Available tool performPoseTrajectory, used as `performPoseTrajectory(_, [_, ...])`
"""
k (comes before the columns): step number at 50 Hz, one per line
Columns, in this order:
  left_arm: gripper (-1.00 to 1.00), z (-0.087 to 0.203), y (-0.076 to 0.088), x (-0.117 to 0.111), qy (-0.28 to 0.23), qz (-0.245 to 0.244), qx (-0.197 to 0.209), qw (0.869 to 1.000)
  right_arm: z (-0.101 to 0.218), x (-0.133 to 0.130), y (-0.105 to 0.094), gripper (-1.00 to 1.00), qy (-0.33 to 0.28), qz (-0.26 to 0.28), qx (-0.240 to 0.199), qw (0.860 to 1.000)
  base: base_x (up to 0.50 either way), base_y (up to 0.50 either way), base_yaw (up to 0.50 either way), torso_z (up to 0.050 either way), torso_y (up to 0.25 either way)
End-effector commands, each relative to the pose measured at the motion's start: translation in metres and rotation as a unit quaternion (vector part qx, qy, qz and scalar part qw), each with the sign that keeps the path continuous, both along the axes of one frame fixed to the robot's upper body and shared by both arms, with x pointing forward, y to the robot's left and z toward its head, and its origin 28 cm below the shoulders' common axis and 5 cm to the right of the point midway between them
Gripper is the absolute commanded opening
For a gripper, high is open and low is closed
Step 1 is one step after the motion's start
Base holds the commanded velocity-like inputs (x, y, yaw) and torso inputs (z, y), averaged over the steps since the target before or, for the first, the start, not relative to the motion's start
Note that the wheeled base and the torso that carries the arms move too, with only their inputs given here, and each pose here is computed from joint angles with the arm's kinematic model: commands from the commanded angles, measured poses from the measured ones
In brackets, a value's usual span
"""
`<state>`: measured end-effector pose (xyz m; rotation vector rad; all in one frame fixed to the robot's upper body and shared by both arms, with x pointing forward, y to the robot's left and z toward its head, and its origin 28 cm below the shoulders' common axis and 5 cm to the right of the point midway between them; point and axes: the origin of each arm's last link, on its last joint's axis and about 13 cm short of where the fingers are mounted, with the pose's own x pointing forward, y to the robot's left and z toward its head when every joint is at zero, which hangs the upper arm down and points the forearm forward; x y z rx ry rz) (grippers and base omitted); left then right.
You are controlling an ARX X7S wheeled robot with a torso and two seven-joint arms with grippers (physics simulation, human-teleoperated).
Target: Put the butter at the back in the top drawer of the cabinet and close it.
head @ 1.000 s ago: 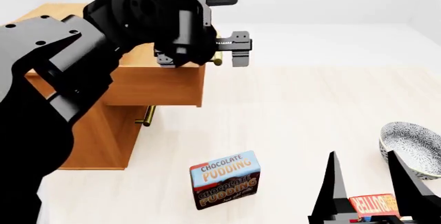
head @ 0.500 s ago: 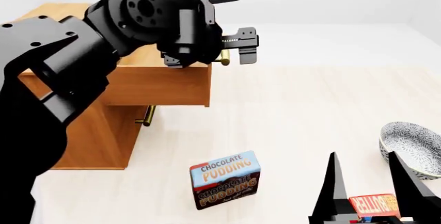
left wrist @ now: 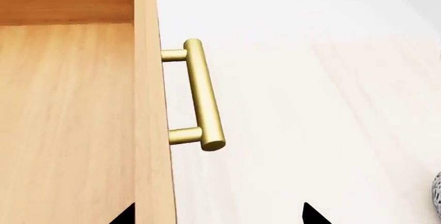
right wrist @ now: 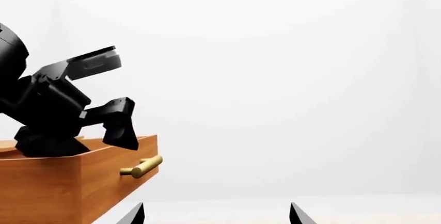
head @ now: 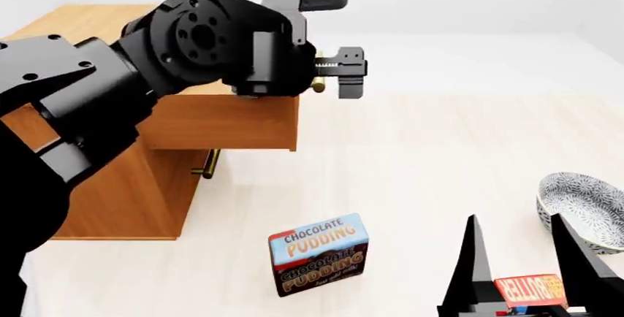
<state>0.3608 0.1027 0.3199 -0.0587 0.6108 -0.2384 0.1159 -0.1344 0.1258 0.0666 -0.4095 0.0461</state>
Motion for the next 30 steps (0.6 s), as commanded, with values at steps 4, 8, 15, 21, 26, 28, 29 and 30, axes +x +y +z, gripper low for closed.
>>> performPoseTrajectory(4, [1.00, 0.028, -0.015, -0.042, -0.198, -0.061, -0.078, 0.975, 0.000, 0.000, 0.001, 1.00, -0.001, 0.002, 0.000, 1.000, 0.00, 0.00, -0.01, 0.000, 0.005])
performPoseTrajectory(8, [1.00, 0.028, -0.005, -0.049, -0.269, -0.029, -0.050, 0.961, 0.000, 0.001, 0.001, 1.00, 0.000, 0.002, 0.000, 1.000, 0.00, 0.00, 0.00, 0.000, 0.000])
performPoseTrajectory(15, [1.00, 0.027, 0.007, -0.066, -0.370, 0.018, 0.004, 0.929, 0.000, 0.001, 0.002, 1.00, 0.000, 0.004, -0.002, 1.000, 0.00, 0.00, 0.00, 0.000, 0.000])
performPoseTrajectory(21, [1.00, 0.022, 0.014, -0.082, -0.429, 0.040, 0.034, 0.902, 0.001, 0.001, 0.003, 1.00, 0.000, 0.004, -0.002, 1.000, 0.00, 0.00, 0.00, 0.000, 0.000])
performPoseTrajectory(26, [1.00, 0.011, 0.024, -0.104, -0.468, 0.040, 0.056, 0.881, 0.004, -0.001, 0.002, 1.00, -0.002, 0.003, -0.002, 1.000, 0.00, 0.00, 0.00, 0.000, 0.000])
performPoseTrajectory(28, [1.00, 0.005, 0.030, -0.113, -0.477, 0.038, 0.063, 0.876, 0.006, -0.001, 0.001, 1.00, -0.004, 0.002, -0.002, 1.000, 0.00, 0.00, 0.00, 0.000, 0.000])
performPoseTrajectory(29, [1.00, 0.001, 0.033, -0.118, -0.480, 0.037, 0.062, 0.874, 0.006, -0.002, 0.000, 1.00, -0.004, 0.002, -0.001, 1.000, 0.00, 0.00, 0.00, 0.000, 0.000])
performPoseTrajectory(30, [1.00, -0.003, 0.037, -0.123, -0.484, 0.037, 0.063, 0.872, 0.007, -0.002, 0.000, 1.00, -0.004, 0.000, 0.000, 1.000, 0.00, 0.00, 0.00, 0.000, 0.000])
